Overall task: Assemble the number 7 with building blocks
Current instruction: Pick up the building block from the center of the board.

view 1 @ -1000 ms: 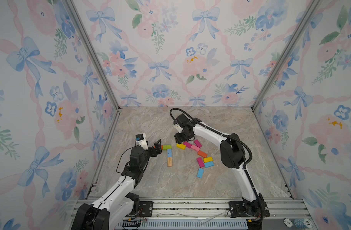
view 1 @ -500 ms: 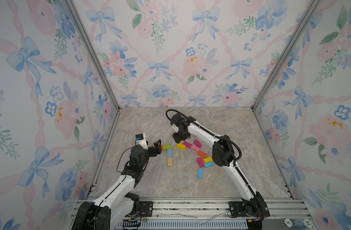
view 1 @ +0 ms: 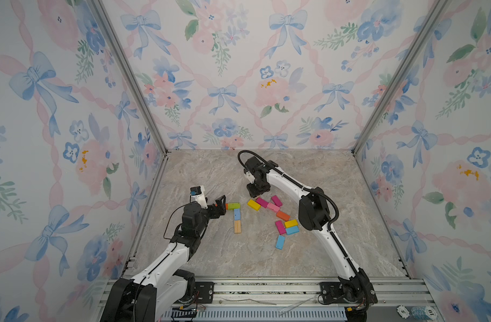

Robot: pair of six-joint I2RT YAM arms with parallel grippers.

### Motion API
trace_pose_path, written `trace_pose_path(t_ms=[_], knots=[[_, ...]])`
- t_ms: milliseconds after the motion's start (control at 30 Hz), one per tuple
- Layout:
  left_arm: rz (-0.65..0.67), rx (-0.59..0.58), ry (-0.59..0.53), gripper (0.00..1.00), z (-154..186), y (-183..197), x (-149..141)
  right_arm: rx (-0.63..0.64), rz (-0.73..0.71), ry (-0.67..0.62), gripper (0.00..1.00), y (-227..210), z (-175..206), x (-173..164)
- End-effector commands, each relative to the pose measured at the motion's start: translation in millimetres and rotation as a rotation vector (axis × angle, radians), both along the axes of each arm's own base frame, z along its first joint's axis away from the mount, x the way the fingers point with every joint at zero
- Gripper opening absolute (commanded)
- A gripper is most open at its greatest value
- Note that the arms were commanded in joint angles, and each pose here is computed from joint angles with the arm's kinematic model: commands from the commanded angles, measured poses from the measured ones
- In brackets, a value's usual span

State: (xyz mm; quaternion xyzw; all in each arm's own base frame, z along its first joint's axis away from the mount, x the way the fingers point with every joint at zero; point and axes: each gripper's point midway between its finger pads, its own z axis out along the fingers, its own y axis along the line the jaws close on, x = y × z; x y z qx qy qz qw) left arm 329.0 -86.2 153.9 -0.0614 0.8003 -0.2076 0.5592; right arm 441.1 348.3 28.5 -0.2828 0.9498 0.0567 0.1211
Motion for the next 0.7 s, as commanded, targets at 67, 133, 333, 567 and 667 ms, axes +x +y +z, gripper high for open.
trace_pose_path(t_ms=[67, 133, 333, 567, 667], knots=[[-0.003, -0.009, -0.004, 0.95, 7, 0, 4, 0.048, -0.057, 0.052, 0.33, -6, -9, 4], [-0.003, -0.01, -0.001, 0.95, 7, 0, 4, 0.071, -0.062, 0.044, 0.31, -2, -3, 4], [0.012, -0.007, 0.01, 0.95, 6, 2, 5, 0.174, -0.126, 0.015, 0.29, -1, 13, 14], [0.019, -0.021, 0.004, 0.95, 14, 3, 4, 0.384, -0.195, -0.043, 0.28, -2, 59, 28], [-0.006, -0.052, 0.015, 0.95, 25, -3, 4, 0.461, -0.193, -0.056, 0.28, -3, 83, 26]])
